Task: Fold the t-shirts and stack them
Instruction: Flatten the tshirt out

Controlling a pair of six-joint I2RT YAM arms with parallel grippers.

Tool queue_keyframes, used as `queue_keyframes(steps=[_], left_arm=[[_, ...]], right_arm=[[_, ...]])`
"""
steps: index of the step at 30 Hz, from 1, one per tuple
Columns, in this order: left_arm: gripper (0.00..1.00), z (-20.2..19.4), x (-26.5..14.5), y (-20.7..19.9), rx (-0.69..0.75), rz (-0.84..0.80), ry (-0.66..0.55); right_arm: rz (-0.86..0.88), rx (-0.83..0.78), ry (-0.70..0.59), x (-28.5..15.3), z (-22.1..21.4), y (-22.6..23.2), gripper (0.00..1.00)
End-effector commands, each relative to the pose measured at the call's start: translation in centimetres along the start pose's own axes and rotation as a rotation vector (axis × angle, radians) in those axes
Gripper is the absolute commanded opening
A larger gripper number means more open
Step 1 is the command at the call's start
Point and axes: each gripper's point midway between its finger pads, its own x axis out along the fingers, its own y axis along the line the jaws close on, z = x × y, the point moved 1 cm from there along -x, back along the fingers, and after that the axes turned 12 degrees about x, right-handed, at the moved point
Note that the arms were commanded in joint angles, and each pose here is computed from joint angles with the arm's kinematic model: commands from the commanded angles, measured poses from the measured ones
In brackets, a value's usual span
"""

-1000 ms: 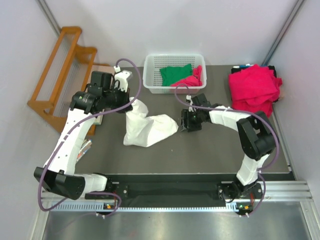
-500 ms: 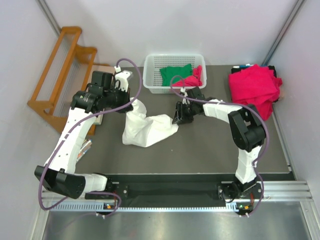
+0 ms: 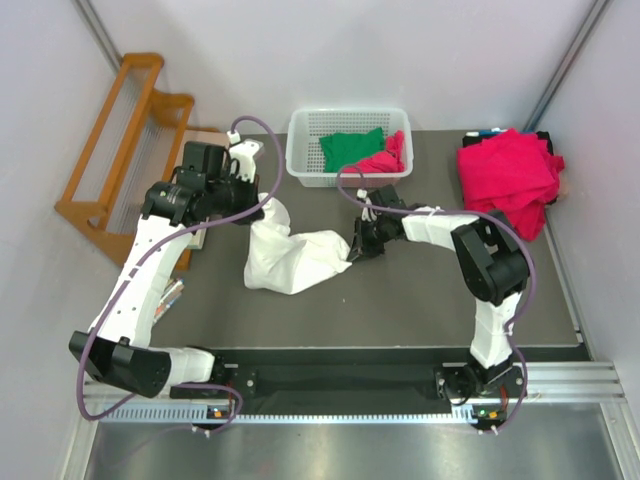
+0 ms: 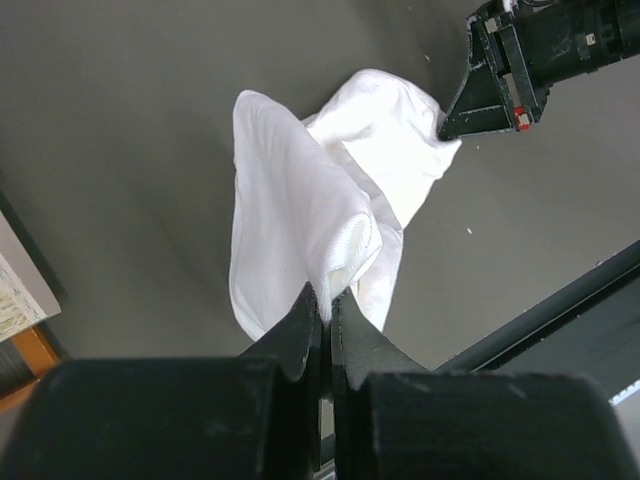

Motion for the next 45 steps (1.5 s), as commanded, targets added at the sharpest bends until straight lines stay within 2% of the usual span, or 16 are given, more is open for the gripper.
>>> queue_keyframes(steps=[1, 4, 9, 14, 16, 18, 21, 22, 24, 25, 26, 29, 31, 35, 37, 45], left_arm=[[0.0, 1.8, 0.0, 1.2, 0.003, 0.056, -0.076], [0.0, 1.8, 0.3, 2.2, -0.015, 0.091, -0.072], [0.0, 2.9, 0.8, 5.7, -0.081, 0.205, -0.095], [0.0, 8.1, 1.4, 10.6, -0.136, 0.274, -0.152], [0.0, 9.1, 3.4, 11.4, -0.143, 0.245, -0.129], [0.0, 12.4, 2.6, 11.8, -0.143, 0.236, -0.196], [0.0, 12.4, 4.0, 10.3, -0.175, 0.112, -0.155], [0.0, 12.5, 3.5, 9.7, -0.17, 0.094, -0.171], [0.0, 10.0, 4.7, 9.0, -0.182, 0.067, -0.135], [0.0, 10.1, 3.4, 8.5, -0.161, 0.08, -0.167], [0.0, 9.8, 3.4, 8.7, -0.146, 0.099, -0.178], [0.0, 7.7, 3.3, 8.2, -0.137, 0.101, -0.137], [0.0, 6.9, 3.2, 7.9, -0.133, 0.098, -0.124], [0.0, 6.4, 3.1, 7.4, -0.134, 0.085, -0.129], [0.0, 6.3, 3.0, 7.2, -0.138, 0.076, -0.128], [0.0, 5.8, 3.1, 6.9, -0.138, 0.071, -0.126]], right_arm=[[0.06, -0.037, -0.057, -2.0, 1.1, 2.6, 0.0], [0.064, -0.048, -0.085, -3.0, 2.4, 3.4, 0.0], [0.05, -0.107, -0.222, -7.1, 8.3, 5.1, 0.0], [0.075, -0.048, -0.433, -14.9, 17.0, 4.6, 0.0], [0.079, -0.008, -0.475, -17.0, 19.1, 3.4, 0.0], [0.094, 0.004, -0.496, -18.4, 20.1, 3.8, 0.0], [0.091, -0.049, -0.432, -16.8, 18.0, 4.6, 0.03], [0.086, -0.092, -0.388, -15.3, 16.0, 6.0, 0.22], [0.047, -0.137, -0.295, -11.9, 12.1, 5.2, 0.39], [0.049, -0.181, -0.263, -10.2, 10.0, 6.3, 0.57], [0.022, -0.167, -0.203, -8.4, 7.8, 5.0, 0.69], [0.031, -0.163, -0.125, -5.3, 3.5, 4.9, 0.88], [0.047, -0.169, -0.084, -4.1, 1.2, 5.2, 0.9], [0.045, -0.172, -0.046, -3.0, -0.6, 5.7, 0.8], [0.041, -0.169, -0.043, -2.7, -0.7, 5.6, 0.75], [0.066, -0.166, -0.033, -1.1, 0.5, 6.3, 0.72]])
